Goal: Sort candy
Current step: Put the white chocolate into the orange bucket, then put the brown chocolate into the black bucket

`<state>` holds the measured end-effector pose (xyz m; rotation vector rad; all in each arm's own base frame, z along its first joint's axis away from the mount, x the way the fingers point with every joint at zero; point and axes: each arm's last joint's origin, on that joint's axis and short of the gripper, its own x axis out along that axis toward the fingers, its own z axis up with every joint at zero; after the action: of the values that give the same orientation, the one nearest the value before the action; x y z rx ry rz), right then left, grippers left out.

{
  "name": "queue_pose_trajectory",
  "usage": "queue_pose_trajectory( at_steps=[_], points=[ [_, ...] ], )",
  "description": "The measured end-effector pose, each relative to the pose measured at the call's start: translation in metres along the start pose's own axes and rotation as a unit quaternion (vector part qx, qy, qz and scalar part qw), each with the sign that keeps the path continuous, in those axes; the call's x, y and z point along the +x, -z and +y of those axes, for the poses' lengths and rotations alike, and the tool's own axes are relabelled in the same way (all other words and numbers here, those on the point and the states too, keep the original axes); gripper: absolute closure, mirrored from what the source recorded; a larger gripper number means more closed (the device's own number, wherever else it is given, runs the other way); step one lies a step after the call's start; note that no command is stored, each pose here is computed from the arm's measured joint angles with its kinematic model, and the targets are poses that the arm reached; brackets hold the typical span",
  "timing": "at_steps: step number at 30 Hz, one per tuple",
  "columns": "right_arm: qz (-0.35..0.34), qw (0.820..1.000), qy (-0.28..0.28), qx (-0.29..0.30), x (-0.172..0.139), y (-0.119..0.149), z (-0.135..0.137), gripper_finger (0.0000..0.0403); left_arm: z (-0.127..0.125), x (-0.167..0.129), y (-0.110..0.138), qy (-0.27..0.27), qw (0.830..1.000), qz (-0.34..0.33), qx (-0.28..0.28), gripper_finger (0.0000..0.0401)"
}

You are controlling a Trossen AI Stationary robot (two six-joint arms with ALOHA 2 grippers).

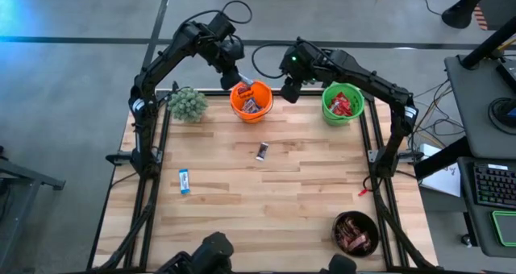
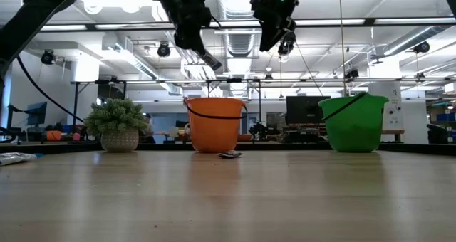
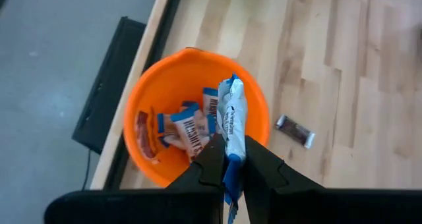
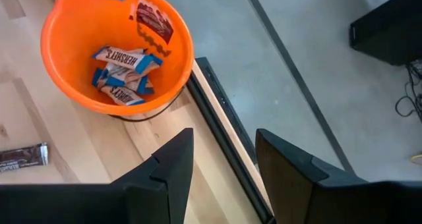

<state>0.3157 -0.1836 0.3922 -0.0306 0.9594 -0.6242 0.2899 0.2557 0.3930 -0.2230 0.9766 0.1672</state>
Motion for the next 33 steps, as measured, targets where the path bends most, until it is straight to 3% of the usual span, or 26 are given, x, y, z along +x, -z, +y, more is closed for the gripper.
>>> queue_pose_trajectory(
  at_steps=[19, 25, 29, 33],
  points=[
    [-0.016, 0.999, 0.009, 0.036, 0.002, -0.002, -0.010, 0.0254, -0.001, 0.010, 0.003, 0.027, 1.000, 0.009, -0.009, 0.0313],
    [-0.024, 1.000, -0.001, -0.012, 0.006, -0.004, -0.008, 0.0255, -0.007, 0.004, 0.003, 0.038, 0.999, 0.014, -0.011, 0.0308],
    [-0.027, 0.997, -0.050, -0.046, 0.014, -0.005, -0.004, 0.0255, -0.012, -0.005, 0.001, 0.042, 0.999, 0.013, -0.006, 0.0308],
    [-0.019, 0.993, -0.112, -0.024, 0.029, -0.005, 0.003, 0.0255, -0.018, -0.015, 0.001, 0.037, 0.999, 0.000, 0.001, 0.0308]
  ],
)
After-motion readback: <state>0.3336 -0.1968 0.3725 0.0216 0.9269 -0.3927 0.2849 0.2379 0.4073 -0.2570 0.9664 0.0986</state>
